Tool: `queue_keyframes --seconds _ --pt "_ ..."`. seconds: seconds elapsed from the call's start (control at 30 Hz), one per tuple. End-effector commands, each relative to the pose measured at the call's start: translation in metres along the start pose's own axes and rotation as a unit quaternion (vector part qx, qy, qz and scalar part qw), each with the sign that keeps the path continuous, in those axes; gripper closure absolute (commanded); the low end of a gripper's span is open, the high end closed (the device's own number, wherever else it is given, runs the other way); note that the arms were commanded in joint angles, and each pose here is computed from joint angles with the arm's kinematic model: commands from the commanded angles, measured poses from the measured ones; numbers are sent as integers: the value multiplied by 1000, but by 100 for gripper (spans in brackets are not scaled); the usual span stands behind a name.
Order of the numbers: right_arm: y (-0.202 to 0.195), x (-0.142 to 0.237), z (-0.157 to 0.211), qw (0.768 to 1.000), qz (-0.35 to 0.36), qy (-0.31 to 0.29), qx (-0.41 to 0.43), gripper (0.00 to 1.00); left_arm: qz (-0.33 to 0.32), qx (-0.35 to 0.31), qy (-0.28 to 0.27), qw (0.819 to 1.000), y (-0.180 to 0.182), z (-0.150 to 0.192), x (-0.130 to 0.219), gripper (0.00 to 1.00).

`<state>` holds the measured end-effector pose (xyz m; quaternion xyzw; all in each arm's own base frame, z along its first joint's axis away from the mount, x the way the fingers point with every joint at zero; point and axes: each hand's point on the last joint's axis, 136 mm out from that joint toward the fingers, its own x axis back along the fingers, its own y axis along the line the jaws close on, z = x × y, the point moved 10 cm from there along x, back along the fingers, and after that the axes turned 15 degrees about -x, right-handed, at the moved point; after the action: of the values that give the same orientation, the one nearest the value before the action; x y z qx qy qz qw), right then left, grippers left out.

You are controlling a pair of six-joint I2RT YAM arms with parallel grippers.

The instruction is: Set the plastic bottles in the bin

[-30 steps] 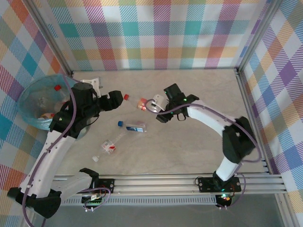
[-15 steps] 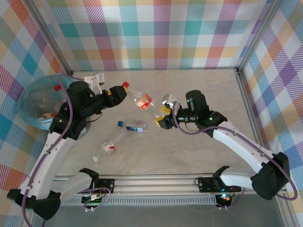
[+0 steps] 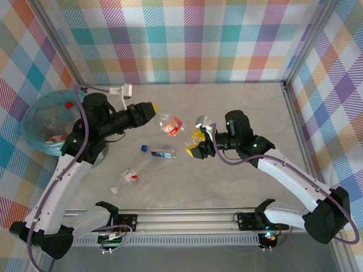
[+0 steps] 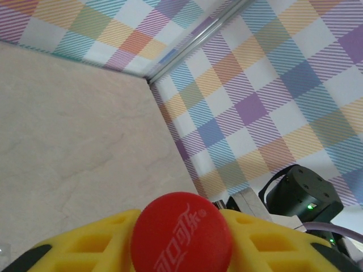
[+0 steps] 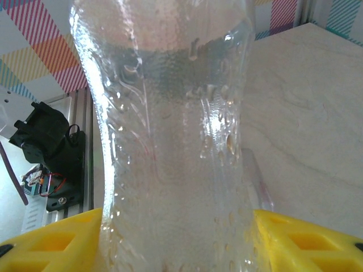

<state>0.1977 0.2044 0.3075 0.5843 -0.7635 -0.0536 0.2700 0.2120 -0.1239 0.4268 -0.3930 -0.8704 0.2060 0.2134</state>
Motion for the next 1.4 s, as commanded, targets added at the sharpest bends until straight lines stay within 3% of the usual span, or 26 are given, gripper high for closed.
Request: queue_keyframes --seconds 0.0,0.07,0.2,0.3,0.4,0.53,0.7,0.8,0.9,1.0,1.17,1.37 --pt "14 5 -7 999 -40 -21 30 49 10 -10 -9 1000 -9 -5 5 73" --pt "15 6 -8 999 -36 -22 27 47 3 -12 -14 1000 -10 -6 8 83" --pt "13 7 -18 999 0 -40 -9 30 -46 -25 -37 998 -12 -12 20 100" --pt "11 8 -33 997 33 -51 -50 12 -117 -53 -68 989 -14 -24 37 100" --pt "16 10 -48 996 22 -55 -64 6 -224 -114 -95 963 -20 -44 65 100" --pt "25 8 -63 996 -8 -66 -65 5 -417 -181 -131 881 -27 -70 116 100" --pt "43 -13 -75 996 -39 -50 -56 6 -601 -208 -141 759 -29 -88 161 100" --pt "65 -36 -81 997 -66 -17 -37 6 -659 -214 -129 709 -27 -95 171 100" --pt "87 -61 -87 995 -99 4 -28 6 -697 -211 -107 677 -19 -101 173 100" --pt "101 -82 -97 992 -121 8 -43 6 -717 -195 -80 665 -3 -104 172 100" --pt "116 -105 -110 988 -145 13 -53 7 -699 -131 -44 702 44 -102 167 100" --pt "122 -114 -115 987 -147 12 -55 7 -693 -67 5 718 102 -82 162 100"
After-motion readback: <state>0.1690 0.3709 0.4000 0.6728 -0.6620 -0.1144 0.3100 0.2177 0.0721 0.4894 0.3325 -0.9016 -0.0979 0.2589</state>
